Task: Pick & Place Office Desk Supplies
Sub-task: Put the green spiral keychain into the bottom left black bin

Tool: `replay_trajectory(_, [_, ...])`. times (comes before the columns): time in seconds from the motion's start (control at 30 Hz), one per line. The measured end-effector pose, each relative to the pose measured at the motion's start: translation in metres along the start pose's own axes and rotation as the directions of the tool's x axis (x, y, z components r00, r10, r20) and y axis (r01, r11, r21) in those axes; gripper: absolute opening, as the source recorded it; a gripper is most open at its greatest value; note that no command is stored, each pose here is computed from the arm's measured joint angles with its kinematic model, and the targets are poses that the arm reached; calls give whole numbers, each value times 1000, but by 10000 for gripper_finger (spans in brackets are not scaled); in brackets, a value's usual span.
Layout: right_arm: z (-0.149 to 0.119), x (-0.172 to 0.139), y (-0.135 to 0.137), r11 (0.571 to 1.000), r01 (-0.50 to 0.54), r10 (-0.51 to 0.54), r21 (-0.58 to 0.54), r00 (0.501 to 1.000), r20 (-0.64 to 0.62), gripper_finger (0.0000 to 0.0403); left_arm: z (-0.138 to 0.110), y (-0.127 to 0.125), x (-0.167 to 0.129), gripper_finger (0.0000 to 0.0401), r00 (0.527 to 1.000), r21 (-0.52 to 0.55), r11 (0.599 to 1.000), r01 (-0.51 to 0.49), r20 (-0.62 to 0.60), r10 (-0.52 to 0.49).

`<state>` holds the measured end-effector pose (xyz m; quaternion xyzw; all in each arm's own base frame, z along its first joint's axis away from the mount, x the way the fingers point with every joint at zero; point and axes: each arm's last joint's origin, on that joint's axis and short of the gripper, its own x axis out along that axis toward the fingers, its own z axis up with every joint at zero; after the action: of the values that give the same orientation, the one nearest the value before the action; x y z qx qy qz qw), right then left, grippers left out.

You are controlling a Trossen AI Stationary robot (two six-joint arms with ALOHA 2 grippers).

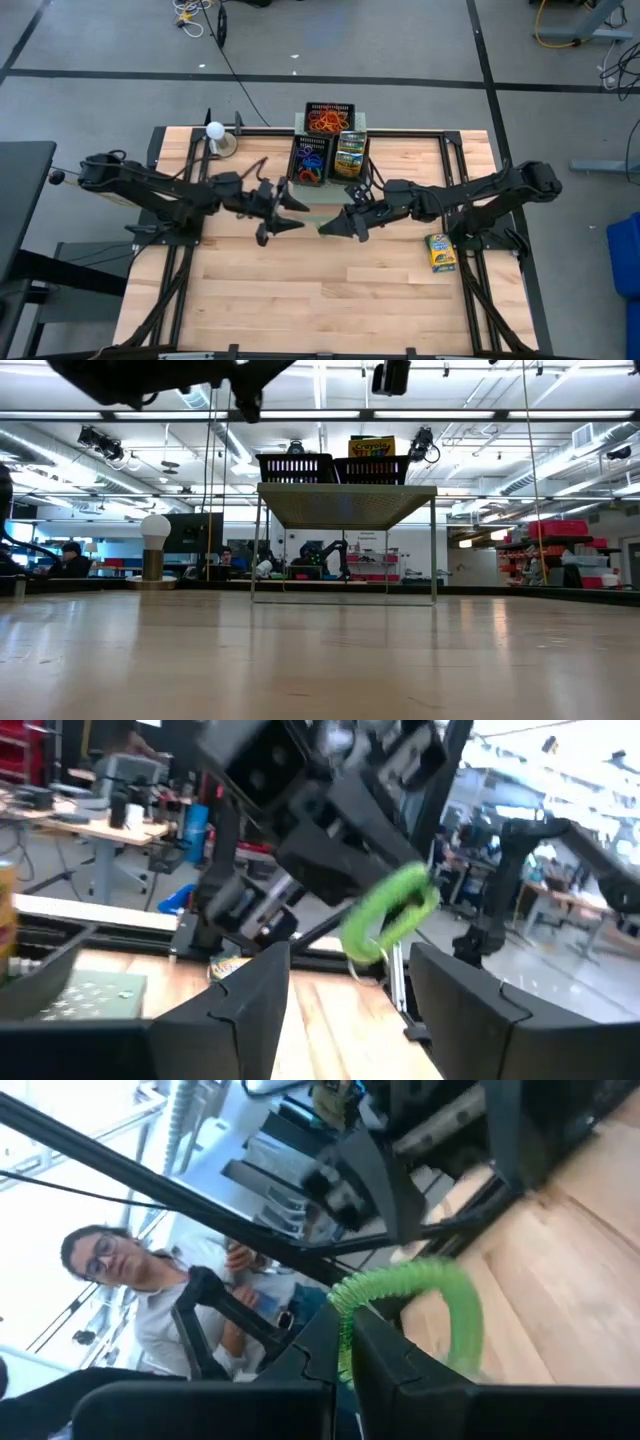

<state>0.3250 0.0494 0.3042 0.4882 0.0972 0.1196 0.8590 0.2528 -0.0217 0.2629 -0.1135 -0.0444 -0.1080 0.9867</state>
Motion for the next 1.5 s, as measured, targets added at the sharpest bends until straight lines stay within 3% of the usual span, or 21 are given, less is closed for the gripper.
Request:
replay_trajectory(0.23, [1,0,1,1000,-16,16,-10,1000,9,18,-1,1,30,217,999,42,998,42,-35,-40])
replay_trajectory(0.4, [2,0,3,999,-36,37,-27,999,13,18,4,0,35,203,997,73,995,73,-15,-72])
replay_trajectory(0.8, [2,0,4,997,-50,50,-60,999,4,30,7,5,35,10,998,73,996,56,1,-56])
replay_trajectory(1.07, [2,0,4,994,-42,43,-100,999,13,118,24,8,22,4,1000,59,998,-16,25,14])
replay_trajectory(1.17, [2,0,4,990,-41,43,-139,999,14,129,24,7,19,4,1000,44,999,-18,-12,19])
replay_trajectory(1.3, [2,0,4,983,-41,45,-180,999,15,86,19,8,17,21,996,-14,999,-35,-80,34])
replay_trajectory(1.4, [3,0,5,977,-48,53,-206,998,21,28,19,8,17,58,995,-37,999,-40,-90,36])
replay_trajectory(1.5, [3,0,5,975,-41,49,-220,998,33,16,19,8,17,102,996,-40,998,-39,-87,35])
